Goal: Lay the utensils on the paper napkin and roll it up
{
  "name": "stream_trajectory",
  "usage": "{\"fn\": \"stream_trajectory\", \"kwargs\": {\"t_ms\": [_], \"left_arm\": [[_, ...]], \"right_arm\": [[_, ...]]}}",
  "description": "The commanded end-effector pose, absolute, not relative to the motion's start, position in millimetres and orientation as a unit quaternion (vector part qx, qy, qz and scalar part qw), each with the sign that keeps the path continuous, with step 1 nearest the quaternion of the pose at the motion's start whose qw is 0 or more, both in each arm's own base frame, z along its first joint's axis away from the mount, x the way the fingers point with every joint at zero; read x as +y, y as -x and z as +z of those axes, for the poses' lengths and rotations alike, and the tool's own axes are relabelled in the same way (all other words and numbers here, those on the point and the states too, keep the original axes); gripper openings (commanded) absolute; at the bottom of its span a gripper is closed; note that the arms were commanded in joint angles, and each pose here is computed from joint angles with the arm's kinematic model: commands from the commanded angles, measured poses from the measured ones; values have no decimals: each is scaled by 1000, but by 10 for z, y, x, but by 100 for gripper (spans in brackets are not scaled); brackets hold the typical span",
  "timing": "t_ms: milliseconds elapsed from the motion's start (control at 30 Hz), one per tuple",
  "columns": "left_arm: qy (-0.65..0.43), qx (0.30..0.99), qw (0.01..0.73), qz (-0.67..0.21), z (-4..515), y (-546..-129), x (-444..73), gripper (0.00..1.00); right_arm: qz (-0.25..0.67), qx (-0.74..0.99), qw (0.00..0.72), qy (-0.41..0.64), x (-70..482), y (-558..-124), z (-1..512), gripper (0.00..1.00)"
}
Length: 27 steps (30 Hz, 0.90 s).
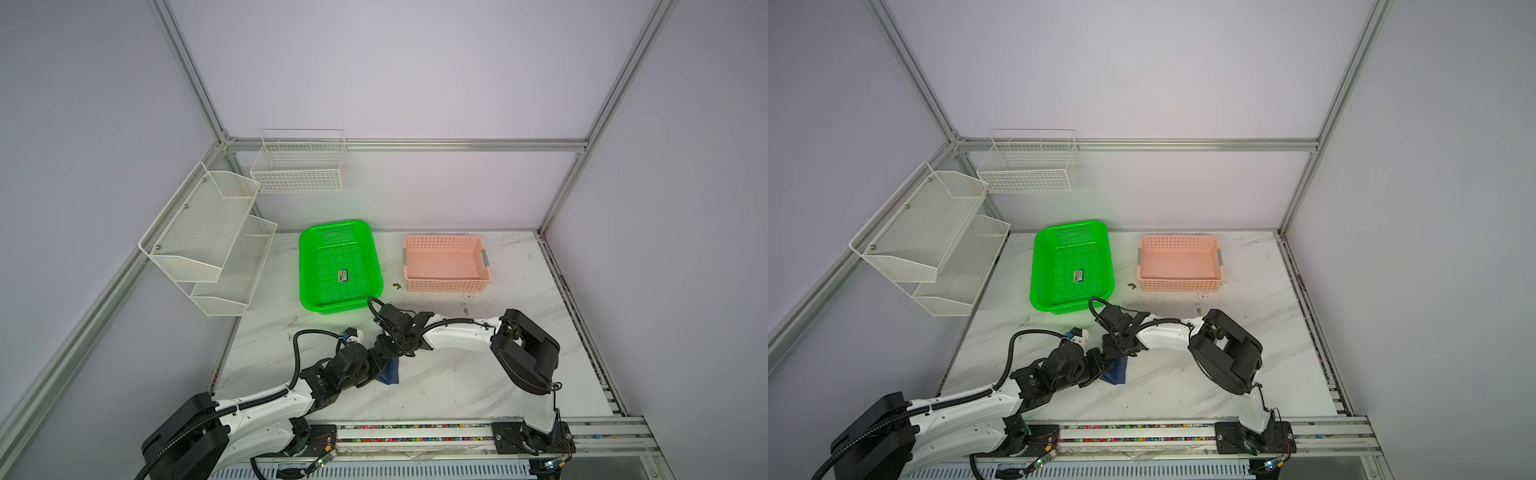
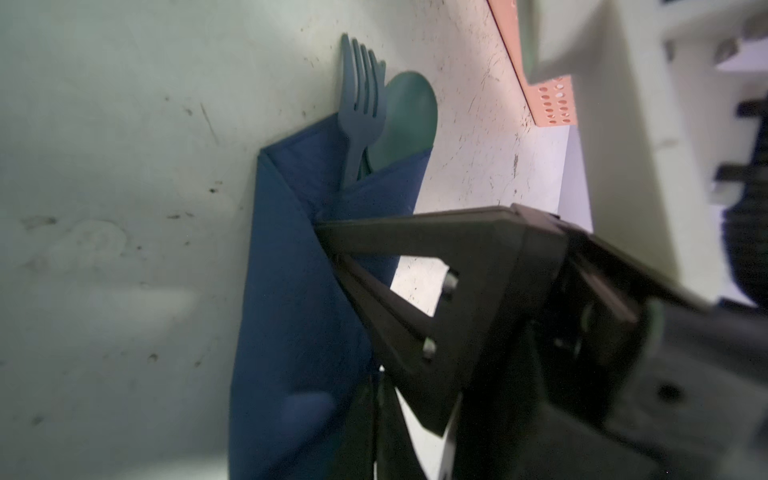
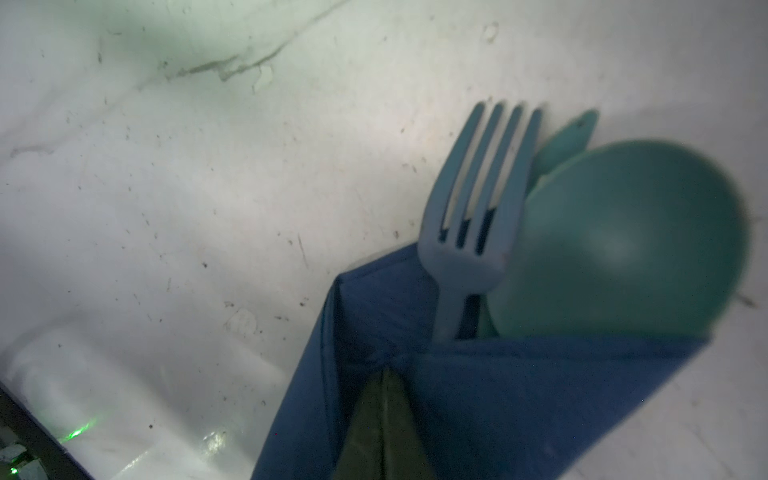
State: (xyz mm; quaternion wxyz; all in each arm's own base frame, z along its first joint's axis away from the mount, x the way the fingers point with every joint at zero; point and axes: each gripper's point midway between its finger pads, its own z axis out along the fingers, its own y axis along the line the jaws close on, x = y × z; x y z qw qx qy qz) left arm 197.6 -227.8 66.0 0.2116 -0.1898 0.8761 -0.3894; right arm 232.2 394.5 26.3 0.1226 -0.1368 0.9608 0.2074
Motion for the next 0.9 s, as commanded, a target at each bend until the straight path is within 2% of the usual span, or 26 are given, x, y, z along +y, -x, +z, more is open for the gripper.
{"fn": "stream_trajectory", "kwargs": {"t_ms": [0, 367, 500, 600, 667, 867], "left_arm": [[157, 839, 234, -465, 1235, -2125, -2622, 0], [184, 871, 189, -414, 748, -2011, -2534, 0], [196, 881, 190, -387, 661, -1996, -2421, 0], [201, 885, 192, -373, 612, -1989, -2343, 0], [203, 887, 194, -366, 577, -1990, -2299, 0], [208, 889, 196, -357, 513, -2012, -2238, 0]], "right_arm": [[176, 972, 95, 121, 3709, -2270, -23, 5], [216, 964, 106, 113, 3800, -2340, 229, 5], [230, 961, 109, 112, 3827, -2363, 350, 13], [245, 956, 115, 112, 3880, -2396, 492, 25], [255, 952, 124, 110, 3925, -2444, 622, 29], [265, 947, 145, 109, 3990, -2656, 829, 32]]}}
